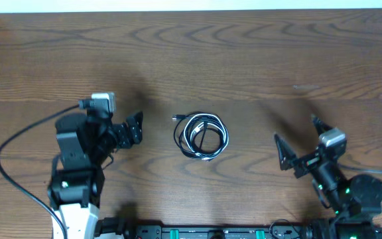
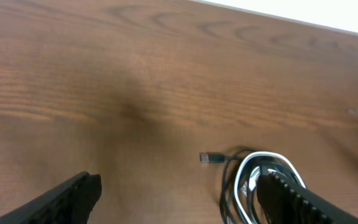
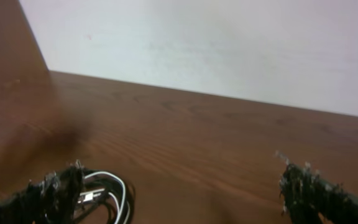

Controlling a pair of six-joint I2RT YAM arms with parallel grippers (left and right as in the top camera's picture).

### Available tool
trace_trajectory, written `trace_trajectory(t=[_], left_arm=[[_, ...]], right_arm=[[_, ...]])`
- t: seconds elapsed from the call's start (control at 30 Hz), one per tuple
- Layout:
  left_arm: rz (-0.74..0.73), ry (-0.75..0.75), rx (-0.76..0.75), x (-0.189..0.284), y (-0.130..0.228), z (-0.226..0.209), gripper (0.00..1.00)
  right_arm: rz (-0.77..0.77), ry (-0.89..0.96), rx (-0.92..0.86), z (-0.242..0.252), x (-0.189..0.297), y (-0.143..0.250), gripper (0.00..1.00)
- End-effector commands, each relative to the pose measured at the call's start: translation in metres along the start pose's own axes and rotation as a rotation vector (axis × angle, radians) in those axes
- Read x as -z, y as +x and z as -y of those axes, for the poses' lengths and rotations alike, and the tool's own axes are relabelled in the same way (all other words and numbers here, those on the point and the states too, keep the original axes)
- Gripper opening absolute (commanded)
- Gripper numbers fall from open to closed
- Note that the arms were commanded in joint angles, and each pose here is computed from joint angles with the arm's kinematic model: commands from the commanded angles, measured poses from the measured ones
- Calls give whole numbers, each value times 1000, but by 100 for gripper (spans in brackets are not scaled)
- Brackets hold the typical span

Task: Untangle cables
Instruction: 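Reach the left gripper to the black cable end near the bundle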

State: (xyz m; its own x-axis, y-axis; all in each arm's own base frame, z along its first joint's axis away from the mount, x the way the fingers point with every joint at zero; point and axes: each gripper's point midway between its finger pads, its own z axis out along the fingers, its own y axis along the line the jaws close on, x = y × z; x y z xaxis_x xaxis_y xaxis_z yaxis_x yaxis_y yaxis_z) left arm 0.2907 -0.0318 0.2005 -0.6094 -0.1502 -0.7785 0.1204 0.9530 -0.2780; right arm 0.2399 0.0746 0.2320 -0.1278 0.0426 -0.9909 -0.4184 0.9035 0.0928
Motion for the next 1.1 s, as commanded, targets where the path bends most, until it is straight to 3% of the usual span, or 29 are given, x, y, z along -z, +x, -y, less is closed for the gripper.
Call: trace_trajectory(t=[0.0, 0.37, 0.6, 0.87, 1.07], left_arm=[[-19, 40, -56, 8, -23, 15, 85], [-251, 55, -8, 16, -37, 34, 85], [-333, 109, 41, 8, -37, 43, 85], [-485, 158, 153, -23, -9, 43, 83], [-668, 165, 183, -58, 29, 50, 76]], right_arm=[[-34, 9, 25, 6, -6, -21, 99], [-265, -66, -91, 21, -46, -57, 99], [-410, -121, -125, 28, -70, -53, 99], [-451, -275, -232, 11, -82, -38, 98], [-479, -282, -254, 12, -86, -29, 84]])
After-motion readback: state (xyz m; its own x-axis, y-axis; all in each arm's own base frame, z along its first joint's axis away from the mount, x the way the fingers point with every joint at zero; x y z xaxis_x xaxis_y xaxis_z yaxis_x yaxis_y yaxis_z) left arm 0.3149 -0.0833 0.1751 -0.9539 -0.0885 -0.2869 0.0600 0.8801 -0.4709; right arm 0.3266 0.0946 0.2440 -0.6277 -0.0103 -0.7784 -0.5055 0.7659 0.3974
